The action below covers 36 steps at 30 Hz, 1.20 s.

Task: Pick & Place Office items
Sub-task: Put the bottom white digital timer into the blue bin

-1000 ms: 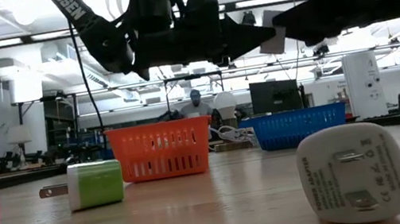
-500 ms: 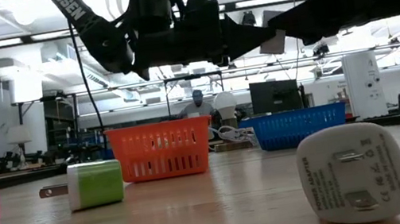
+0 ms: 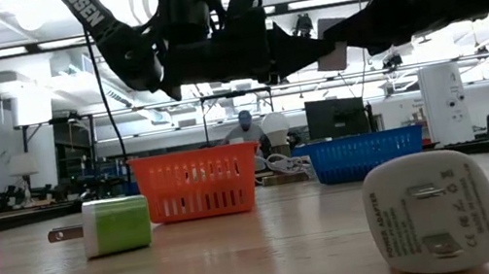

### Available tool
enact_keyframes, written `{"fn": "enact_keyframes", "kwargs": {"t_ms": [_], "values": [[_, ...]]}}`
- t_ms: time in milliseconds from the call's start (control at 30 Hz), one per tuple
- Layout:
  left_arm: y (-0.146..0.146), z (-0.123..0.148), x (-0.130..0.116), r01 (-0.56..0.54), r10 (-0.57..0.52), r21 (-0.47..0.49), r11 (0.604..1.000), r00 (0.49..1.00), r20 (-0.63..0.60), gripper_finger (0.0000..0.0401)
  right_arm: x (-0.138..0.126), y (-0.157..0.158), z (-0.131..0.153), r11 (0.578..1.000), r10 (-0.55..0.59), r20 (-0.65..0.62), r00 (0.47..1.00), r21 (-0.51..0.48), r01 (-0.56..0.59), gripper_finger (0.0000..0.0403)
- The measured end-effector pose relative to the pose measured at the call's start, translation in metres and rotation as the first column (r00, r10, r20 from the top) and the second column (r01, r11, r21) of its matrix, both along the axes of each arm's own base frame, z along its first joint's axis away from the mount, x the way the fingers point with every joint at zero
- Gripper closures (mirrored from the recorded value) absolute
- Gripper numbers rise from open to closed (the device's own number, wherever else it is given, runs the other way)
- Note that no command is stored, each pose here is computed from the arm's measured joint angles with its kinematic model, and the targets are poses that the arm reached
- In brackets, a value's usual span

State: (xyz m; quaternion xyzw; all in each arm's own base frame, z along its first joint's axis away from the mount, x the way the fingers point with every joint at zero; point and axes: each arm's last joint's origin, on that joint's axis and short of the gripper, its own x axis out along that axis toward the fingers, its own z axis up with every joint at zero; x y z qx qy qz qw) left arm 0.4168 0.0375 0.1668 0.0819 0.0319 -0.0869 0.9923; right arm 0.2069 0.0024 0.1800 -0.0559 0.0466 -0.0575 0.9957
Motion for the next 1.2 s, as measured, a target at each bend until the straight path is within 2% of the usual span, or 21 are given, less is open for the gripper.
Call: {"fn": "enact_keyframes", "kwargs": {"t_ms": [400, 467, 633, 733, 900, 1200], "values": [[0.003, -0.003, -0.002, -0.011, 0.011, 0.004, 1.0, 1.0, -0.002, 0.0356, 0.0, -0.001, 0.0, 1.0, -0.023, 0.001, 1.0, -0.008, 0.023, 0.0357], [0.003, -0.002, -0.003, -0.013, 0.013, 0.008, 1.0, 1.0, -0.004, 0.0334, 0.0, -0.001, 0.0, 1.0, -0.026, 0.003, 1.0, -0.01, 0.026, 0.0357], [0.007, -0.002, -0.009, -0.036, 0.037, 0.009, 0.999, 0.999, -0.029, 0.0242, 0.0, -0.003, 0.0, 0.996, -0.085, 0.0, 0.996, -0.024, 0.085, 0.0358], [0.01, 0.0, -0.016, -0.047, 0.047, 0.005, 0.999, 0.997, -0.056, 0.0208, -0.001, -0.003, -0.001, 0.995, -0.095, -0.006, 0.995, -0.032, 0.095, 0.0358], [0.014, 0.001, -0.036, -0.063, 0.062, -0.006, 0.998, 0.993, -0.103, 0.0191, -0.002, -0.005, -0.005, 0.988, -0.151, -0.046, 0.987, -0.044, 0.149, 0.0358], [0.006, 0.004, -0.085, -0.185, 0.182, 0.0, 0.983, 0.966, -0.185, 0.0189, -0.004, -0.012, -0.022, 0.965, -0.258, -0.262, 0.93, -0.021, 0.262, 0.0358]]}}
